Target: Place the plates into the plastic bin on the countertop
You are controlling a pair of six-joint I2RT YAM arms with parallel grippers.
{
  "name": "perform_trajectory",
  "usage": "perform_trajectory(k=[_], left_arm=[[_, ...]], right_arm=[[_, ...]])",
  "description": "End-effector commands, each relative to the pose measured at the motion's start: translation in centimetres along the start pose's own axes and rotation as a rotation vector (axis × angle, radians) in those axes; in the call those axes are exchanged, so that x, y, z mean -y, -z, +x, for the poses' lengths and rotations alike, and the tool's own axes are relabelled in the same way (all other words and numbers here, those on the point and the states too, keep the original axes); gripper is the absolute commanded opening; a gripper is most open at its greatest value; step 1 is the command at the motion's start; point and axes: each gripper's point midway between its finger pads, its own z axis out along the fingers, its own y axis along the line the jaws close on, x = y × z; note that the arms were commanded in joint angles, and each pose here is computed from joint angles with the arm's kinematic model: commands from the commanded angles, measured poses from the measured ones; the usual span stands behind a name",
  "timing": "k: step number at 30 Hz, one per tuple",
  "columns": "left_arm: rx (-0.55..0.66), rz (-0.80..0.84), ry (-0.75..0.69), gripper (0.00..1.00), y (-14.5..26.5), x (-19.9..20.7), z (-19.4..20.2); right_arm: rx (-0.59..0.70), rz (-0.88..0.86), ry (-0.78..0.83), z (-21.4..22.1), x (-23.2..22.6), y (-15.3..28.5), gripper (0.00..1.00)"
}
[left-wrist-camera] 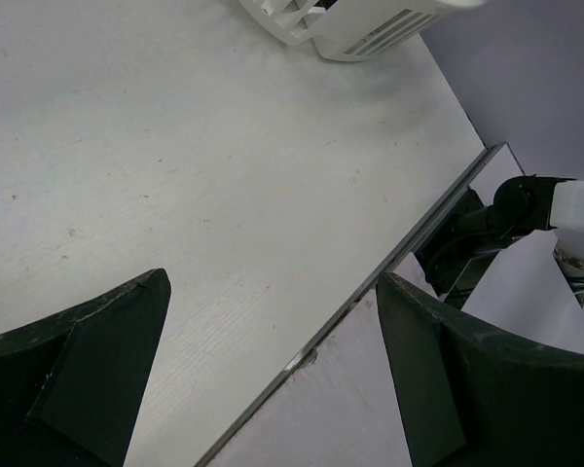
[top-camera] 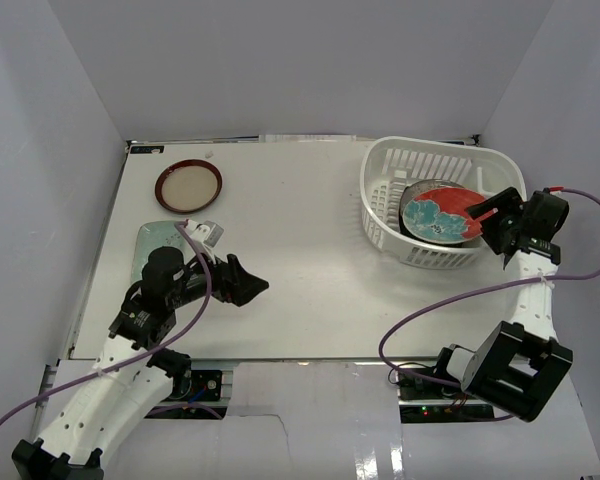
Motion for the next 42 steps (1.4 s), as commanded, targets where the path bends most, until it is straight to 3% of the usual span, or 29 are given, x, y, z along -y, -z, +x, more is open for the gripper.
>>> perform_trajectory(k=[1, 4, 7, 12, 16, 18, 19, 22, 23, 25, 26, 28, 32, 36, 37, 39, 40, 42], left_arm=[[0.020, -0.008, -0.013, 0.98, 0.1, 0.0, -0.4], [0.029, -0.015, -0.014, 0.98, 0.2, -0.1, -0.6], [0.045, -0.050, -0.017, 0.98, 0.3, -0.6, -0.9], [0.087, -0.125, 0.009, 0.98, 0.2, -1.6, -2.3], [0.138, -0.145, 0.060, 0.98, -0.3, -1.6, -4.3], [0.168, -0.159, 0.086, 0.98, -0.6, -1.6, -5.4], [0.187, -0.160, 0.088, 0.98, -0.8, -1.6, -6.1], [0.202, -0.193, 0.116, 0.98, -1.9, -2.3, -7.4], [0.209, -0.207, 0.122, 0.98, -2.3, -2.6, -7.8], [0.219, -0.254, 0.135, 0.97, -3.5, -3.8, -9.0], [0.221, -0.284, 0.132, 0.97, -3.8, -4.4, -9.6], [0.260, -0.399, 0.143, 0.96, -4.0, -6.7, -12.1], [0.324, -0.465, 0.222, 0.95, -4.1, -11.3, -16.0], [0.374, -0.531, 0.357, 0.94, -3.8, -18.5, -18.6], [0.388, -0.572, 0.412, 0.93, -3.0, -22.1, -18.8], [0.414, -0.563, 0.475, 0.91, -2.6, -24.4, -19.0], [0.491, -0.583, 0.480, 0.90, -1.0, -26.4, -20.3], [0.514, -0.613, 0.533, 0.88, 0.0, -29.6, -19.5]], right_arm=[[0.068, 0.008, 0.068, -1.7, -0.3, 1.0, 0.87], [0.082, 0.018, 0.083, -2.0, -0.4, 1.7, 0.98], [0.119, 0.047, 0.108, -2.8, -0.5, 3.1, 0.91], [0.186, 0.076, 0.193, -4.3, -1.6, 4.7, 0.90], [0.128, 0.149, 0.203, -3.2, 0.1, 3.9, 0.90], [0.151, 0.103, 0.201, -3.2, -0.6, 4.2, 1.00], [0.143, 0.065, 0.198, -2.7, -1.2, 4.2, 0.93], [0.151, -0.139, 0.214, -1.8, -5.9, 5.9, 0.44], [0.135, -0.245, 0.246, -0.2, -8.9, 7.0, 0.22], [0.125, -0.359, 0.313, 2.0, -12.5, 8.2, 0.14], [0.054, -0.468, 0.385, 5.8, -15.5, 9.5, 0.13], [-0.037, -0.581, 0.476, 10.9, -18.1, 11.0, 0.14], [-0.177, -0.688, 0.606, 18.7, -18.8, 12.4, 0.21], [-0.235, -0.767, 0.699, 24.2, -18.6, 13.8, 0.28], [-0.259, -0.821, 0.719, 25.8, -18.9, 14.8, 0.35], [-0.298, -0.833, 0.746, 28.0, -17.7, 14.6, 0.46], [-0.316, -0.843, 0.754, 28.9, -17.3, 14.6, 0.55], [-0.358, -0.888, 0.776, 31.0, -16.7, 15.1, 0.59]])
